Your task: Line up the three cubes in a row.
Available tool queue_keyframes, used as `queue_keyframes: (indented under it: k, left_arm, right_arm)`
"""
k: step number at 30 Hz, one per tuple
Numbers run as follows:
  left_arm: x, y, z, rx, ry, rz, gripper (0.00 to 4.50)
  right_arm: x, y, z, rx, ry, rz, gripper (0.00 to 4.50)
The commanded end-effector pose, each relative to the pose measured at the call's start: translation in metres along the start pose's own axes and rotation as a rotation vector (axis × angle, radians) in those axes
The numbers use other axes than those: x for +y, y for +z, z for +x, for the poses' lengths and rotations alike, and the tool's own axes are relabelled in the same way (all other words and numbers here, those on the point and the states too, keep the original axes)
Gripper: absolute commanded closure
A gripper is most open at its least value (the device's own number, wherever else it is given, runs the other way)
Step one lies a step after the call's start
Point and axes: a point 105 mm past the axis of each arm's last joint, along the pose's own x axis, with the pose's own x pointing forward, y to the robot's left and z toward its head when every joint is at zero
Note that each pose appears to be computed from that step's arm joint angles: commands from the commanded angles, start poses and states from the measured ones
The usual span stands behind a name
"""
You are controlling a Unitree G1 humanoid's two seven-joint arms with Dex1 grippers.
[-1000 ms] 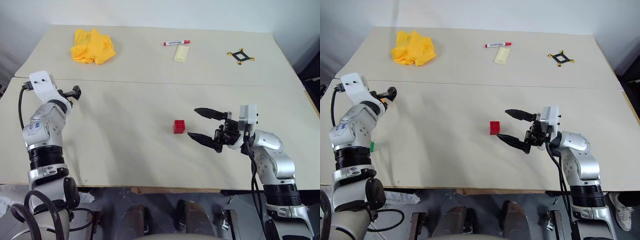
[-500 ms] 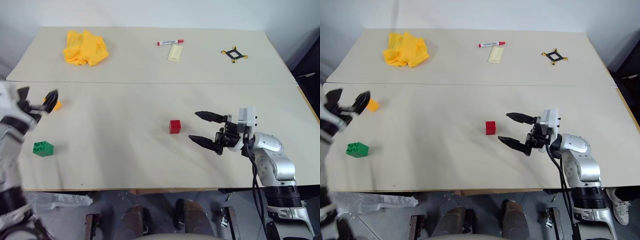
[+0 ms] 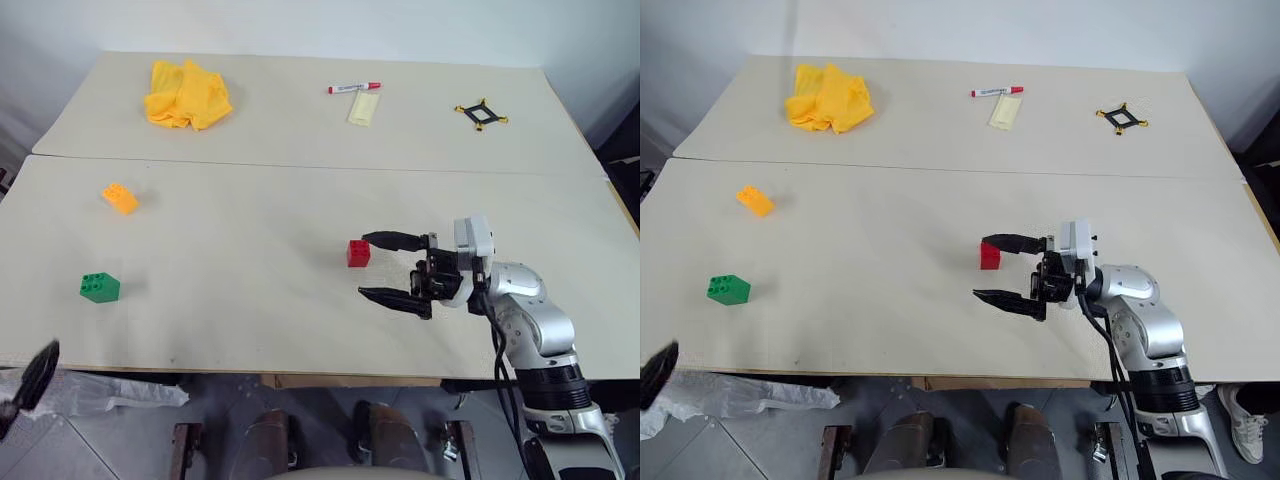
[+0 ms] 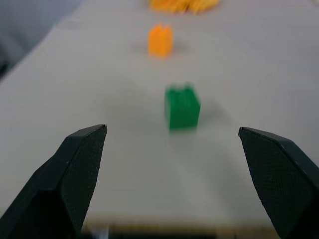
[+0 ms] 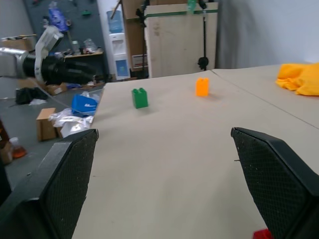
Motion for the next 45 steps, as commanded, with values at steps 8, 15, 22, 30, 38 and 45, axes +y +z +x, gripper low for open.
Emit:
queue_keyframes:
  k: [8, 15, 22, 30, 38, 45]
  left_arm:
    - [-0.010, -0.013, 0.023, -0.060, 0.027, 0.029, 0.00]
    - [-0.028, 0.012, 0.086, -0.125, 0.023, 0.127, 0.00]
    - [-0.029, 0.008, 0.116, -0.091, 0.100, 0.021, 0.00]
    - [-0.030, 0.002, 0.133, -0.028, 0.023, -0.047, 1.78]
    - [-0.089, 0.044, 0.141, -0.163, -0.527, 0.047, 3.02]
    - [-0.194, 0.092, 0.180, -0.195, -1.240, 0.293, 3.02]
  right_arm:
    - [0.007, 0.011, 0.006, -0.018, 0.073, -0.054, 0.04]
    - [0.003, 0.008, 0.005, -0.008, 0.049, -0.080, 0.04]
    - [0.005, 0.008, 0.007, -0.008, 0.026, -0.086, 0.04]
    - [0.005, 0.006, 0.005, 0.002, -0.004, -0.092, 0.00]
    - [0.003, 0.006, -0.012, 0.026, -0.099, -0.103, 0.00]
    - [0.000, 0.005, -0.054, 0.126, -0.246, -0.147, 0.00]
